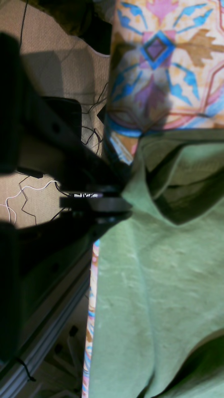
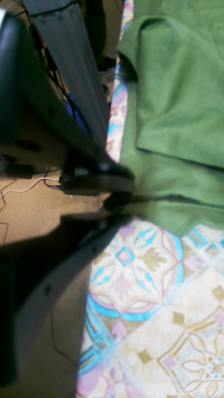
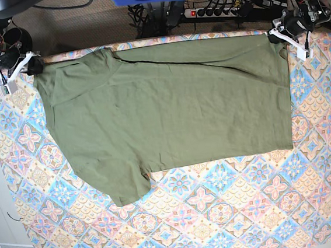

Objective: Layout the t-shirt on the table in an organized manner, then fold the t-shirt properly
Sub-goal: 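Pull the shirt edge taut between both grippers and lay it flat, then release the edge and move both grippers down to the shirt's sides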

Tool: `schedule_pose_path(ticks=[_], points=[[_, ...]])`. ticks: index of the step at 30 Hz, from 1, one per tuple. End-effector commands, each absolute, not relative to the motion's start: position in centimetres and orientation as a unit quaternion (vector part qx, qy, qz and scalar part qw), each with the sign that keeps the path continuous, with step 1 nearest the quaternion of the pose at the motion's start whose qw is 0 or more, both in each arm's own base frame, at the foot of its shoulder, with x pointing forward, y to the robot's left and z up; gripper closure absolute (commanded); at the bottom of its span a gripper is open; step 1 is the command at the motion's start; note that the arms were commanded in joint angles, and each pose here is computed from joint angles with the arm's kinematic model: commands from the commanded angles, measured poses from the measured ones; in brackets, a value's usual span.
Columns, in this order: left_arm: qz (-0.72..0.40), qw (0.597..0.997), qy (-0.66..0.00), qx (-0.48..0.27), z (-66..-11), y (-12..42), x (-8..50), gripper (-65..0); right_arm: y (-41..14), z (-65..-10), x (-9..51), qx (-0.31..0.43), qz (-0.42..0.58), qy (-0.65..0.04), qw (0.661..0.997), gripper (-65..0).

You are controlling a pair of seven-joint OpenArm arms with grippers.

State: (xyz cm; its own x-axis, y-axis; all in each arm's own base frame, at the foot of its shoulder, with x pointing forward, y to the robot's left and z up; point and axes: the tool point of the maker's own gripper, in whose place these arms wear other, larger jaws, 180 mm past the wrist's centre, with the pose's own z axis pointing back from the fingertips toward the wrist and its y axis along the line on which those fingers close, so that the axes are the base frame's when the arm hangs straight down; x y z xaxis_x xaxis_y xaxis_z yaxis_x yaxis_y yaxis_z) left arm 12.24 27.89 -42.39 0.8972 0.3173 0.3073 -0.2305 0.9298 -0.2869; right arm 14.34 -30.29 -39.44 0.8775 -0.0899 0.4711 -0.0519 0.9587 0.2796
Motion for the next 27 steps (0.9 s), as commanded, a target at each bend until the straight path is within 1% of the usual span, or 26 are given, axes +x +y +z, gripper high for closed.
schedule_pose_path(ticks=[1,3,6,10,13,14,19,23,27], points=[[0.135,0.968,-0.179,-0.114,-41.9,28.4,12.3,-4.7,-31.4,-38.3,14.8,0.13,-0.007,-0.263,0.956,-17.0],[0.135,0.968,-0.179,-0.114,-41.9,28.4,12.3,-8.5,-31.8,-38.2,14.7,0.125,-0.012,-0.265,0.956,-20.3],[0.136,0.969,-0.174,-0.113,-42.1,28.4,11.9,-15.6,-32.0,-38.1,14.5,0.122,-0.014,-0.266,0.956,-23.4],[0.135,0.972,-0.157,-0.114,-42.3,28.2,11.2,-29.1,-32.6,-37.4,14.5,0.11,-0.014,-0.273,0.955,-25.0],[0.132,0.973,-0.154,-0.113,-42.0,28.2,11.0,-37.1,-32.3,-36.3,15.2,0.102,0.002,-0.287,0.953,-25.2],[0.129,0.974,-0.152,-0.111,-41.9,28.1,10.6,-38.1,-32.2,-36.0,15.5,0.099,0.007,-0.292,0.951,-25.1],[0.095,0.976,-0.171,-0.096,-39.9,27.5,10.7,-38.9,-32.1,-35.5,16.0,0.096,0.013,-0.301,0.949,-25.1],[0.1,0.973,-0.198,-0.068,-38.0,29.2,11.1,-39.0,-32.1,-35.5,16.1,0.097,0.013,-0.302,0.948,-25.1],[0.103,0.966,-0.232,-0.043,-35.9,30.7,12.2,-39.0,-32.1,-33.9,19.4,0.096,0.02,-0.343,0.934,-25.1]])
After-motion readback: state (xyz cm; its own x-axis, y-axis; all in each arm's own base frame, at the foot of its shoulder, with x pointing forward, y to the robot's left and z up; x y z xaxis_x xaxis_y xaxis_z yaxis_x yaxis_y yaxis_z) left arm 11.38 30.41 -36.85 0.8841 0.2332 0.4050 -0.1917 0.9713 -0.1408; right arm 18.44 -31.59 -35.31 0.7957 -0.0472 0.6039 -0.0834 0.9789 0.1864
